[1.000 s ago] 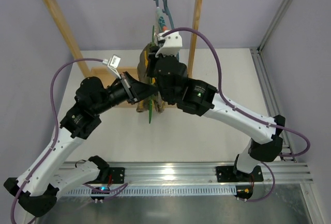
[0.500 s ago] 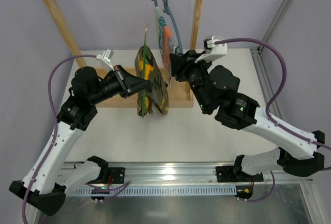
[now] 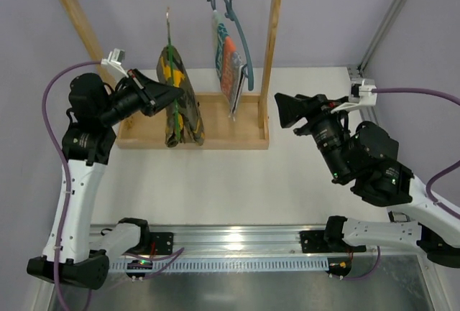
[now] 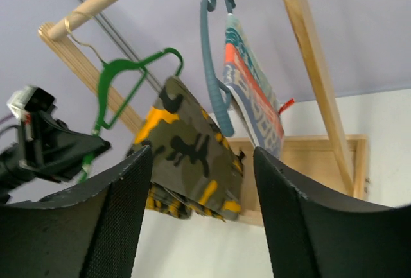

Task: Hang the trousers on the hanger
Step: Hang the hanger with trousers onto the clothesline

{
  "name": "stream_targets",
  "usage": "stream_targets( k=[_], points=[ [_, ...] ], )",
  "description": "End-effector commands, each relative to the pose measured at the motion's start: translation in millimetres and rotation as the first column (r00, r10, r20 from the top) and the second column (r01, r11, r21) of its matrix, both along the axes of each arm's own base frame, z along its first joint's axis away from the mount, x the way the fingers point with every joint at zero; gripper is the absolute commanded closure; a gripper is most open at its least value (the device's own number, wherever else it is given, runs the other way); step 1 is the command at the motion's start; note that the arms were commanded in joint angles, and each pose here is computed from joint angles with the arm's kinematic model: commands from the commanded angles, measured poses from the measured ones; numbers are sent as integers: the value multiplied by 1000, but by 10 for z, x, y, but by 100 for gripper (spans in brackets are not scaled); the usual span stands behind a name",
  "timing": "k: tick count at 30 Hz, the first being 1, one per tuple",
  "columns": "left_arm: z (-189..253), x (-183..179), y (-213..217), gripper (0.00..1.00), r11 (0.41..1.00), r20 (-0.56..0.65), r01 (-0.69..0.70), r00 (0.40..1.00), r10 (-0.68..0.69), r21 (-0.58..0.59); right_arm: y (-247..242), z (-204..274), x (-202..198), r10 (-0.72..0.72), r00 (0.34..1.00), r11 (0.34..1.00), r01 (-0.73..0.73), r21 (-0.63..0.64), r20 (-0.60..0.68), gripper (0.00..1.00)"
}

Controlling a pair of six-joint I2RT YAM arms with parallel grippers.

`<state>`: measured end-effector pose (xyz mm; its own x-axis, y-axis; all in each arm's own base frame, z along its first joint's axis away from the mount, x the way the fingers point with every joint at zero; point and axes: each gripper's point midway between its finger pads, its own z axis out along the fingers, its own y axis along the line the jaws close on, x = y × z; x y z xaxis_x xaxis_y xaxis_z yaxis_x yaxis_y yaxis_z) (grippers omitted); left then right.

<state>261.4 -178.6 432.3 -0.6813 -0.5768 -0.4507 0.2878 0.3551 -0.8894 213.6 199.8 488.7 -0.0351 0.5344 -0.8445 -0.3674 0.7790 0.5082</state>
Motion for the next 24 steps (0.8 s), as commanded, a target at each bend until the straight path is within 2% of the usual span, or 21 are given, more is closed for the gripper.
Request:
stream_targets(
  k=[1, 2, 4, 11, 24],
  points=[
    [893, -327, 95, 100, 999, 387, 18, 921, -35, 46, -155, -280, -10, -41, 997, 999, 41, 5, -72, 31],
    [929, -307, 128, 100, 999, 396, 15, 918, -30, 41, -258, -295, -50, -44, 996, 999, 46, 22, -78, 14],
    [1043, -310, 140, 100, 1000, 410, 27, 912, -30, 12, -322, -495, -72, -54, 992, 998, 56, 15, -116, 7],
    [1321, -185, 238, 100, 1000, 445, 13, 895, 0, -26, -627, -792, -201, -62, 986, 996, 70, 50, -153, 5],
    [1427, 527, 571, 100, 999, 437, -16, 899, 36, -50, -1190, -947, -373, -109, 979, 984, 131, 119, -170, 5]
  ],
)
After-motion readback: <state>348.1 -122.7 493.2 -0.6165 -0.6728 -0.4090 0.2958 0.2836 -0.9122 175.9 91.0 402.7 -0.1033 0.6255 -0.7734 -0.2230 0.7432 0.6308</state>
